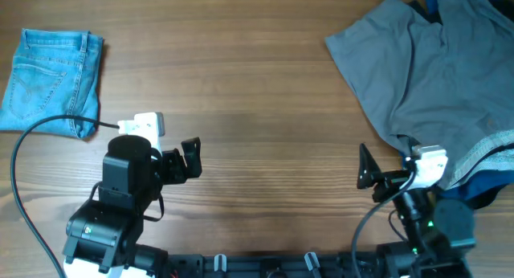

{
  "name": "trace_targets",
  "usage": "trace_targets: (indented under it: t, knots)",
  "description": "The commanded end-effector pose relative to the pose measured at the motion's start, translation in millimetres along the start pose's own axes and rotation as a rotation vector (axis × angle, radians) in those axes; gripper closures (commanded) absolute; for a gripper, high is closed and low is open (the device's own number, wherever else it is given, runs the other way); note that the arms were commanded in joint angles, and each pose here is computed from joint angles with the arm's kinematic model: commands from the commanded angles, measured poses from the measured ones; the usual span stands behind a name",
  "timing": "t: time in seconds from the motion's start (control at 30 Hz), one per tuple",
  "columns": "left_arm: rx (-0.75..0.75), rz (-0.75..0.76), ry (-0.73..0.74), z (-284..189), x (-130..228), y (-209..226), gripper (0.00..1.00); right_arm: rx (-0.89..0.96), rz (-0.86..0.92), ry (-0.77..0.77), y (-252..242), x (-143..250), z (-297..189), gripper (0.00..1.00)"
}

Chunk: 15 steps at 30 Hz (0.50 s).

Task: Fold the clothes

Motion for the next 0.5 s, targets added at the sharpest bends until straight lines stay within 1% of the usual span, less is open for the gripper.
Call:
trace_targets:
  t: [0.0, 0.1, 0.17, 0.23, 0.3, 0.47]
  knots:
    - [-0.015, -0.009, 0.001, 1.1, 1.1, 1.1, 0.00, -0.073, -0.027, -0.143, -4.5, 20.7, 13.1, 0.01]
    - [-0.015, -0.009, 0.001, 1.1, 1.1, 1.1, 0.00, -0.111, -0.044, -0.272, -9.3, 33.2, 22.0, 0.00]
    - [-0.015, -0.009, 0.001, 1.1, 1.1, 1.1, 0.00, -0.099, -0.050, -0.301, -13.7, 40.6, 26.6, 0.00]
    - [-0.015, -0.009, 0.001, 1.1, 1.1, 1.1, 0.00, -0.062, -0.127, -0.254, -17.4, 48.1, 29.0, 0.00]
    - [-0.015, -0.009, 0.001, 1.1, 1.1, 1.1, 0.00, -0.052, -0.131, -0.172, -20.6, 61.2, 32.0, 0.00]
    - [-0.015, -0.009, 0.001, 1.1, 1.1, 1.1, 0.00, -0.051, -0.132, -0.170, -20.7, 61.3, 32.2, 0.00]
Point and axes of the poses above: each gripper's point midway between its finger pads, its own z axis out along the fingers, its own y axis along the line the jaws close on, x = y × z, the point moved 8 cm from there along -z, back along the fingers, and after that the axes turned 12 degrees about z, right-handed, at the moved point
